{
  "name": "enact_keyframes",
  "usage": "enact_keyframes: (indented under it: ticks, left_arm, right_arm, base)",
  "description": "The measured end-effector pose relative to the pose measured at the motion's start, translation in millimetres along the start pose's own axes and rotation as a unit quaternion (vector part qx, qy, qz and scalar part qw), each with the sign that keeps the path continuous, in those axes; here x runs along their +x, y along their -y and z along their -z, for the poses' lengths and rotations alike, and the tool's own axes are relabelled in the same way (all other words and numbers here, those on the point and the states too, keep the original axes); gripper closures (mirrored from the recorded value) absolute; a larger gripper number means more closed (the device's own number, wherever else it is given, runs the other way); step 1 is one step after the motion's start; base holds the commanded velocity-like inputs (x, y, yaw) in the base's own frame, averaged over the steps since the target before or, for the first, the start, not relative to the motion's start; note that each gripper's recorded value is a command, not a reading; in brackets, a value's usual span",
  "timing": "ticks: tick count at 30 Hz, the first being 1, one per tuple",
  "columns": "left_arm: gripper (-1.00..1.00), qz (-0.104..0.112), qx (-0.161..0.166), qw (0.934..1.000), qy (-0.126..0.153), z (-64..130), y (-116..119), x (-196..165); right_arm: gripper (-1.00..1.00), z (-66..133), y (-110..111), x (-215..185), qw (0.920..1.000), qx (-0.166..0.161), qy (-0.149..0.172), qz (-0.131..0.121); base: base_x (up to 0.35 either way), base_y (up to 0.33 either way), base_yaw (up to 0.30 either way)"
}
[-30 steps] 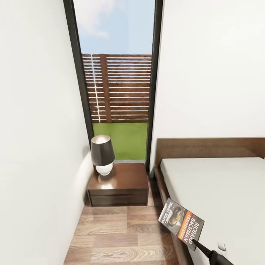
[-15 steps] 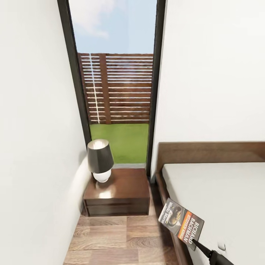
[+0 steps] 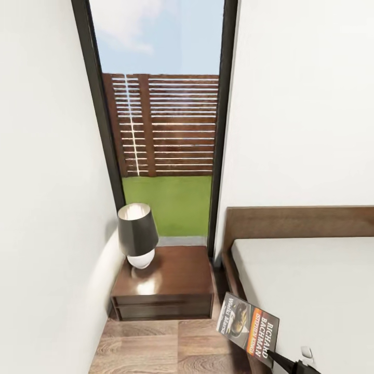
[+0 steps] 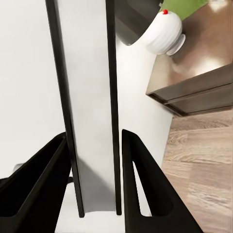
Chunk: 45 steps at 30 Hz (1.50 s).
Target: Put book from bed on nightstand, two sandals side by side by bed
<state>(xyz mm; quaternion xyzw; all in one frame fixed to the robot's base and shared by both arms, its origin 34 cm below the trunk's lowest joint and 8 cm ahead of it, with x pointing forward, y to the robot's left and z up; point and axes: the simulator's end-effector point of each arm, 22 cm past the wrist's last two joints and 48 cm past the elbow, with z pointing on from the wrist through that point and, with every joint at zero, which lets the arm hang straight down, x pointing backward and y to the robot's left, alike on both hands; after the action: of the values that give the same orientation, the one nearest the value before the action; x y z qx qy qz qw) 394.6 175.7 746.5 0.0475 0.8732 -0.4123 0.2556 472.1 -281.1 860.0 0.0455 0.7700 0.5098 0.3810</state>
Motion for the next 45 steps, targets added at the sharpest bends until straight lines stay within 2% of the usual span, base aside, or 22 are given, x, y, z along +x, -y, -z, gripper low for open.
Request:
enact_keyframes:
  ticks: [19,38,45]
  left_arm:
    - [-1.0,0.0,0.0,1.0,0.0,0.0,-0.1,0.0]
    - [-1.0,0.0,0.0,1.0,0.0,0.0,-0.1,0.0]
    - [-1.0,0.0,0.0,1.0,0.0,-0.1,-0.3,-0.1]
  right_arm:
    - [1.0,0.0,2.5,0.4,1.0,0.006,-0.001,0.0]
    - [1.0,0.0,2.4,0.1,1.0,0.005,0.0,0.0]
    - [1.0,-0.4,2.7,-1.6,1.0,0.006,0.003,0.0]
  base:
    - [0.286,0.002,0.0]
    - [0.271,0.069,0.0]
    - [0.162,0.001,0.0]
